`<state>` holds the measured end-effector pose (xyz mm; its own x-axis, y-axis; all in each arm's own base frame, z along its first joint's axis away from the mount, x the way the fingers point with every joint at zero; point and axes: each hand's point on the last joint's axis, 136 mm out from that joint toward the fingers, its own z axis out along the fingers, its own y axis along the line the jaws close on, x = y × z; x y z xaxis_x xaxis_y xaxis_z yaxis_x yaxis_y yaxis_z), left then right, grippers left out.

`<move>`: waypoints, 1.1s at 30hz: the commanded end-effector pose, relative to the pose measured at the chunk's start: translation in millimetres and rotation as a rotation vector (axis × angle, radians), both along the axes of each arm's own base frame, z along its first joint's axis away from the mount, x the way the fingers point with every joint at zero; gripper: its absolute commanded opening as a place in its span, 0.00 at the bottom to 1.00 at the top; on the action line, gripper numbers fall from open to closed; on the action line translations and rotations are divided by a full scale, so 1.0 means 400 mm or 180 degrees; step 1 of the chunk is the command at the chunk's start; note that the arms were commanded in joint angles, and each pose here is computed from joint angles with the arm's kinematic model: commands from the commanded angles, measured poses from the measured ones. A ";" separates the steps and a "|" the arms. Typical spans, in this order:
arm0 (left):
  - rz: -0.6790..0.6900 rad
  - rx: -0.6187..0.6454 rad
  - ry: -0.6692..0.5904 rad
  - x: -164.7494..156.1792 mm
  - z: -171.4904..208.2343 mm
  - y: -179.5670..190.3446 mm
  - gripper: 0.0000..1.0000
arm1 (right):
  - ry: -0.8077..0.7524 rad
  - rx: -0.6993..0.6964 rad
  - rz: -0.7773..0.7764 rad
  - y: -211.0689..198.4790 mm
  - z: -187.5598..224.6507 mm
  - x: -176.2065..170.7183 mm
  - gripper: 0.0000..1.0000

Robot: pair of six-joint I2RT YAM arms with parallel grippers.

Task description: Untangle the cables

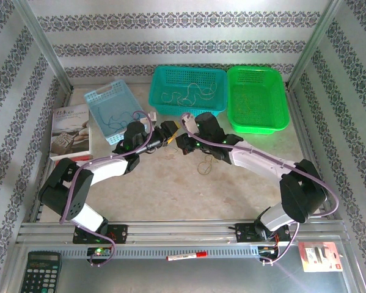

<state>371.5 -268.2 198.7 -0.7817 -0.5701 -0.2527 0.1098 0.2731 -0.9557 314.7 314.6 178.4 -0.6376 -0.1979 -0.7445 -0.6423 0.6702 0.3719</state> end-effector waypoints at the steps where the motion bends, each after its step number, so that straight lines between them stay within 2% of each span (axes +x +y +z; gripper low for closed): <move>1: 0.0010 -0.0123 -0.0259 0.020 0.062 -0.015 0.53 | -0.0125 0.0001 0.0029 -0.005 0.025 -0.019 0.00; 7: 0.0055 -0.0105 -0.0286 0.029 0.061 -0.008 0.38 | -0.0111 -0.0025 0.0009 -0.015 0.014 -0.031 0.00; 15: 0.0050 -0.0191 -0.0429 0.036 0.125 -0.007 0.01 | -0.0090 -0.0042 -0.0024 -0.021 -0.003 -0.030 0.00; 18: 0.0029 -0.0326 -0.0509 0.037 0.176 -0.013 0.00 | -0.0101 0.0013 -0.0081 -0.023 -0.003 -0.021 0.00; 28: -0.0101 -0.0794 -0.0774 0.016 0.337 -0.058 0.00 | -0.0256 0.0479 -0.0408 -0.021 0.054 0.044 0.23; 33: -0.0127 -0.0864 -0.0845 0.004 0.377 -0.067 0.00 | -0.0306 0.0627 -0.0543 -0.028 0.073 0.070 0.24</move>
<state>383.9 -294.9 306.8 -0.7527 -0.6000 -0.2709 0.2821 0.0779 -0.9562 331.4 306.7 197.4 -0.5989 -0.0140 -0.8007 -0.5868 0.6881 0.4269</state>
